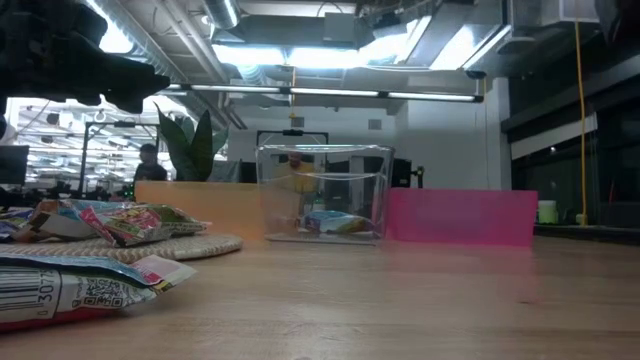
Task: Pick and place Granola Bars by type
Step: Put the bottom right yellow granola bar into the orange bin
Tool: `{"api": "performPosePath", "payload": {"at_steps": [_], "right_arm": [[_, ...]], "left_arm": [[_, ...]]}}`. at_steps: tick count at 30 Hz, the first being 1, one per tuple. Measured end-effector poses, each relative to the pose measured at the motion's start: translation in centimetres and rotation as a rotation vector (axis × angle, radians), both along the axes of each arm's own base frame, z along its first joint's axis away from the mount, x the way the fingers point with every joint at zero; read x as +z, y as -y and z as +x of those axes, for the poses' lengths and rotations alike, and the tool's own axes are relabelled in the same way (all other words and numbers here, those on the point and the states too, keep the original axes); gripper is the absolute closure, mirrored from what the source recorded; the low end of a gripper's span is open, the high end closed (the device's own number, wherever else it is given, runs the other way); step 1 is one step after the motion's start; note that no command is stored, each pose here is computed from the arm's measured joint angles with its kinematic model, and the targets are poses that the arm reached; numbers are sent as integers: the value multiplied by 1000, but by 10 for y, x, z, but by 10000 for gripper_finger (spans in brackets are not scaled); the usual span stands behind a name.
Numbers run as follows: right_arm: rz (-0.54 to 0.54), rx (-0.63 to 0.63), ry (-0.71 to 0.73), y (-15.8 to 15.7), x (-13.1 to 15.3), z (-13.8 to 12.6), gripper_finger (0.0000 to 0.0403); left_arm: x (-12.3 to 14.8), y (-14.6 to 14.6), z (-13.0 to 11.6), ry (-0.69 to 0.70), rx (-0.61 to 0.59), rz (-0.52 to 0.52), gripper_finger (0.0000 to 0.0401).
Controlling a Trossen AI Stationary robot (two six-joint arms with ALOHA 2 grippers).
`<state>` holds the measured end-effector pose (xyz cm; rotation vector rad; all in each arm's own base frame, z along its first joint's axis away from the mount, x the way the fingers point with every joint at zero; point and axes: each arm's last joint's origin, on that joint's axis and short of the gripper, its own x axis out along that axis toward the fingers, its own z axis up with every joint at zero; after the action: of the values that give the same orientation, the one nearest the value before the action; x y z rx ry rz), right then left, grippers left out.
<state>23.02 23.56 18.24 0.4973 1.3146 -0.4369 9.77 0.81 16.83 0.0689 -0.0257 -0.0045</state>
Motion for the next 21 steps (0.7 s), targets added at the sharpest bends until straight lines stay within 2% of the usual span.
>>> {"api": "performPosePath", "payload": {"at_steps": [6,13,18,21], "right_arm": [[-6,-47,-12,2,0,0,96],[-22,-72,-29,5,-6,-3,100],[-35,-104,-45,11,-20,-9,103],[-8,-108,-30,12,-29,-10,103]], "left_arm": [[0,0,0,0,0,0,238],[0,0,0,0,0,0,241],[0,0,0,0,0,0,239],[0,0,0,0,0,0,240]]}}
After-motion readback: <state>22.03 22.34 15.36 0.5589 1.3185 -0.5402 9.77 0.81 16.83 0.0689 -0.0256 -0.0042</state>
